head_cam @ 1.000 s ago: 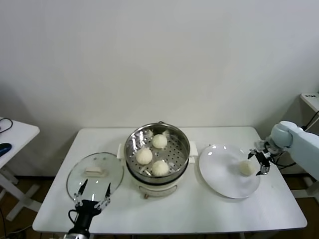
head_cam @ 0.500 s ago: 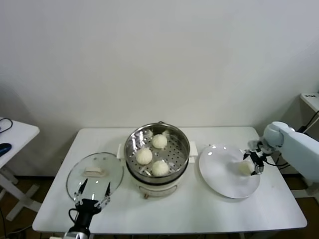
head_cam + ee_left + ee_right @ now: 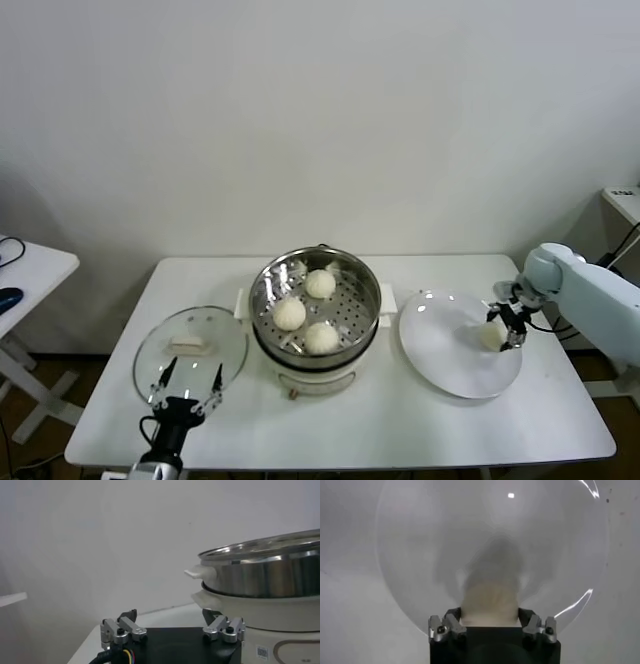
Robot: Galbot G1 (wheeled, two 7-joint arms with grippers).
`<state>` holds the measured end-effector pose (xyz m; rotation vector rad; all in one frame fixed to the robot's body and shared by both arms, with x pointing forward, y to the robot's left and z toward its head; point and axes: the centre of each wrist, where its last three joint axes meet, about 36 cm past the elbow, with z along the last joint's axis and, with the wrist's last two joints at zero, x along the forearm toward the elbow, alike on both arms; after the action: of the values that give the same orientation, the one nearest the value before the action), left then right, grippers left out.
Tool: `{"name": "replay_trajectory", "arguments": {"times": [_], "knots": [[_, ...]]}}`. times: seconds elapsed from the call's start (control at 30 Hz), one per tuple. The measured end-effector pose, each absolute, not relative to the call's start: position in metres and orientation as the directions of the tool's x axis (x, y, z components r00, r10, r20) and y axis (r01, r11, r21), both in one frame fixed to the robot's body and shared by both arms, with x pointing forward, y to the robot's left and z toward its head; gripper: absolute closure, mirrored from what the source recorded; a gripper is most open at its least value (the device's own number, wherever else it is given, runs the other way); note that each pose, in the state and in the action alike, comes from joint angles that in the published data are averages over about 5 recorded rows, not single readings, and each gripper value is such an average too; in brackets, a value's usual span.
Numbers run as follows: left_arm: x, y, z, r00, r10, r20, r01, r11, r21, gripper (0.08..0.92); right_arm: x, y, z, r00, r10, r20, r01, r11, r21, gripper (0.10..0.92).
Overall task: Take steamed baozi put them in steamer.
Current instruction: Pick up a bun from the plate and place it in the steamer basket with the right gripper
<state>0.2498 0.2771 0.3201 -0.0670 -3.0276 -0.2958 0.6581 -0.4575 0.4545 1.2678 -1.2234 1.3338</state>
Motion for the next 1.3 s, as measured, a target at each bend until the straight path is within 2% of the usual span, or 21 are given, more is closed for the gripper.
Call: {"name": "replay_trajectory", "arguments": {"times": [0.17, 0.4, 0.67, 1.07, 1.3], "knots": [[0.25, 0.277, 0.32, -0.994, 0.033, 0.103, 0.052, 0.98, 0.19, 0.177, 0.659, -0.457, 0.456, -0.074, -0.029, 0.997, -0.991, -0.107, -0.077, 0.343], [0.248, 0.277, 0.319, -0.994, 0.031, 0.106, 0.05, 0.98, 0.191, 0.177, 0.663, -0.456, 0.47, -0.095, -0.051, 0.994, -0.991, -0.089, -0.099, 0.357], [0.248, 0.277, 0.323, -0.994, 0.043, 0.098, 0.062, 0.979, 0.193, 0.177, 0.683, -0.434, 0.523, -0.138, -0.135, 0.981, -0.989, -0.036, -0.144, 0.352], [0.247, 0.264, 0.325, -0.993, 0.081, 0.09, 0.097, 0.976, 0.193, 0.177, 0.712, -0.35, 0.644, -0.177, -0.301, 0.937, -0.982, -0.009, -0.188, 0.352], [0.248, 0.261, 0.326, -0.992, 0.091, 0.086, 0.106, 0.975, 0.194, 0.177, 0.709, -0.288, 0.682, -0.142, -0.375, 0.916, -0.986, -0.03, -0.165, 0.352]]}}
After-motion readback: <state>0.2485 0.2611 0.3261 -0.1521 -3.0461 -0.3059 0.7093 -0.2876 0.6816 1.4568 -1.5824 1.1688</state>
